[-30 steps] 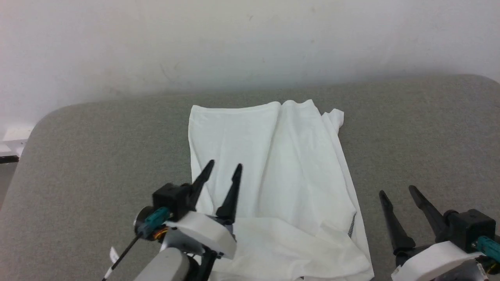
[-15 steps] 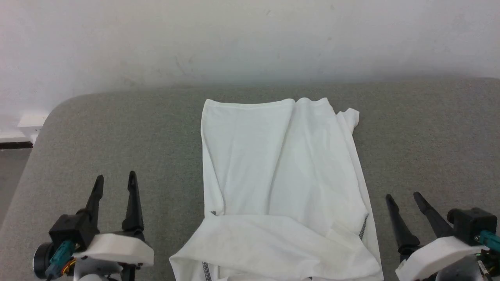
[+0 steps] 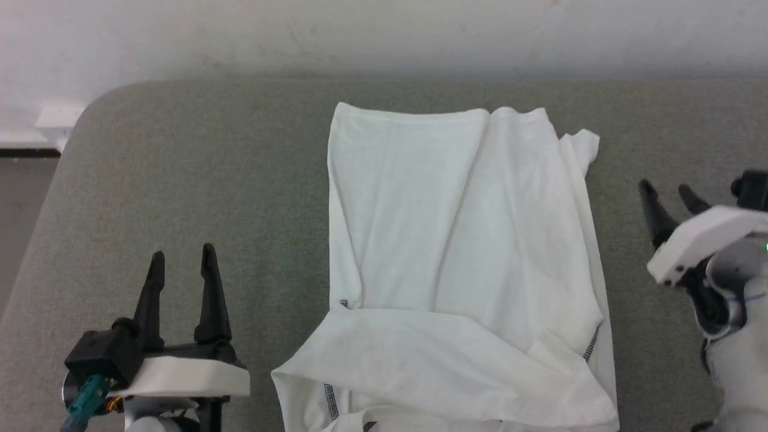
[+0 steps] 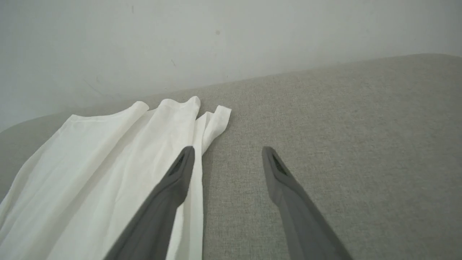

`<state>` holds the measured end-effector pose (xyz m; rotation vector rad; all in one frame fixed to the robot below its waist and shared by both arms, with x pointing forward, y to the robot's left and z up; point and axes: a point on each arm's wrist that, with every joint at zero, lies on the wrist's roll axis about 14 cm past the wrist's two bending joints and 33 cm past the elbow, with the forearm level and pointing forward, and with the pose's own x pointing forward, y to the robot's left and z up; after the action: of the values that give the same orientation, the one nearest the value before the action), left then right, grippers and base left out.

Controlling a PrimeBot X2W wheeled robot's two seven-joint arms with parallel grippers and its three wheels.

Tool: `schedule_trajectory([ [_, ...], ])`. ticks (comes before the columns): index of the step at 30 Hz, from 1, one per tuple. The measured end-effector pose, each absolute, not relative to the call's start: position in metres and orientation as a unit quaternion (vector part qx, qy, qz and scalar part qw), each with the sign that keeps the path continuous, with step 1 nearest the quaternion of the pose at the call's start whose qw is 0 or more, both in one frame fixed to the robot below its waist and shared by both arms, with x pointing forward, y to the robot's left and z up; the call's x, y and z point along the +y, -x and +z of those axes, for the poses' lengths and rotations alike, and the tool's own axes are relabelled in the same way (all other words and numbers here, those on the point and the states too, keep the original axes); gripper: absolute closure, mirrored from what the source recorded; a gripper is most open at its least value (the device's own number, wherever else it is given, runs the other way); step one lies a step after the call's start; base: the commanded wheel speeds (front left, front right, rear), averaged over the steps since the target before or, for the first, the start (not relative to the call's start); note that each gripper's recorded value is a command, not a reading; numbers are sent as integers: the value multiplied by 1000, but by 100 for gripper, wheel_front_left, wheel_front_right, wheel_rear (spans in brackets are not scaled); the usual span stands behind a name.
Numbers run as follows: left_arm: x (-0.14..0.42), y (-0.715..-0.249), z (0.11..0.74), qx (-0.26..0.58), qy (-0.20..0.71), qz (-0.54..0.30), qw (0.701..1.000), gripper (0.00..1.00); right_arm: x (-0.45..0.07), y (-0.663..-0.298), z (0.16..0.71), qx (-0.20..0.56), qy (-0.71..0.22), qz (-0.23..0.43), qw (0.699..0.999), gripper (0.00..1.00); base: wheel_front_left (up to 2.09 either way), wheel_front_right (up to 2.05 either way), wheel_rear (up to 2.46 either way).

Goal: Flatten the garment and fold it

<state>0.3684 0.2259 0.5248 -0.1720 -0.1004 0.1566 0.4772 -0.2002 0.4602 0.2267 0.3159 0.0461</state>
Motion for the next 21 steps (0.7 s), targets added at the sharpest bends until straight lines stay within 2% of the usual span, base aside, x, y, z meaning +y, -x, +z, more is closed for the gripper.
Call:
schedule_trajectory([
  [11,213,-412,522,-67,103,65,990,0,-192,-575,430,308,-92,50,946,0,0,0,0],
  [17,214,-426,507,-57,98,65,991,0,-174,-601,397,382,-75,73,918,0,0,0,0],
  [21,217,-430,492,-39,95,70,992,0,-162,-596,359,449,-63,85,887,0,0,0,0],
])
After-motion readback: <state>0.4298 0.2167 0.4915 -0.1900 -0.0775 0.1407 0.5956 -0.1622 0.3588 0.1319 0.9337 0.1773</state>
